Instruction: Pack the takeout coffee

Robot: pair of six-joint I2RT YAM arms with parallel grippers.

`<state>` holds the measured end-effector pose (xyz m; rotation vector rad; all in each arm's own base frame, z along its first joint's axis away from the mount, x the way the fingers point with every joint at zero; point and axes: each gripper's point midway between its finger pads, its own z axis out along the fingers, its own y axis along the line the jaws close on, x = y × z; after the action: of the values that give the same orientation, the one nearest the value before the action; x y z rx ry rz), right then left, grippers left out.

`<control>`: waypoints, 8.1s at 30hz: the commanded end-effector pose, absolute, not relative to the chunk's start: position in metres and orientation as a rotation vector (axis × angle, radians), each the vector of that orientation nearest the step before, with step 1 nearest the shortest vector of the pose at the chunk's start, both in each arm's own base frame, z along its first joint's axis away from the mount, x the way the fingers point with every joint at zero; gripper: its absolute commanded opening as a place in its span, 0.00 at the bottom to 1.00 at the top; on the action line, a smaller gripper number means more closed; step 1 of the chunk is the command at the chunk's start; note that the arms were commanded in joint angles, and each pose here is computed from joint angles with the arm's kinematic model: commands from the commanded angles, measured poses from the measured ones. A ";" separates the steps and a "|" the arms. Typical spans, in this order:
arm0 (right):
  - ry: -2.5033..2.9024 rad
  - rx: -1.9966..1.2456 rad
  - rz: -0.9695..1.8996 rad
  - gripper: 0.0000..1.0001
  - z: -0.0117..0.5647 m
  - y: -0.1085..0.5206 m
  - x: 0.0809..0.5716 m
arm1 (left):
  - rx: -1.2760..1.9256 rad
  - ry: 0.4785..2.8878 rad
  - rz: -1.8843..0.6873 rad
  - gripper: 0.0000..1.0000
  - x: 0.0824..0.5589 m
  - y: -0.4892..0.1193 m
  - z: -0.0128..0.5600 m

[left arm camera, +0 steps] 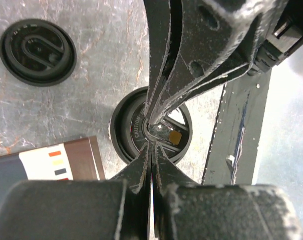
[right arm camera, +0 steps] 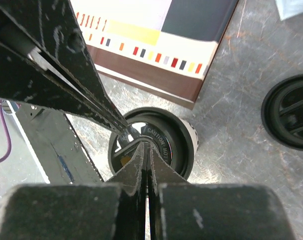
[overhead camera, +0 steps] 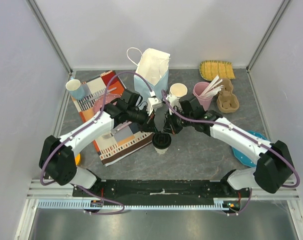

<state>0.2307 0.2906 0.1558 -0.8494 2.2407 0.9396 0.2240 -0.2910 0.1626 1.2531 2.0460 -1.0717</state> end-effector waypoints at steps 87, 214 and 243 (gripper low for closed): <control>1.917 0.748 0.008 0.84 0.233 -0.088 0.395 | 1.024 1.777 -0.246 0.68 0.430 -0.289 0.342; 1.862 0.829 0.073 0.84 0.256 -0.153 0.375 | 1.959 1.329 -0.576 0.24 0.180 -0.417 0.294; 1.925 1.199 0.342 0.47 0.140 -0.106 0.409 | 1.667 1.482 -0.385 0.73 0.195 -0.358 0.387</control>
<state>0.4039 -0.0991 0.1459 1.1484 1.9798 0.3573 0.1953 -0.3852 0.3600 1.7695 1.4369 -0.4272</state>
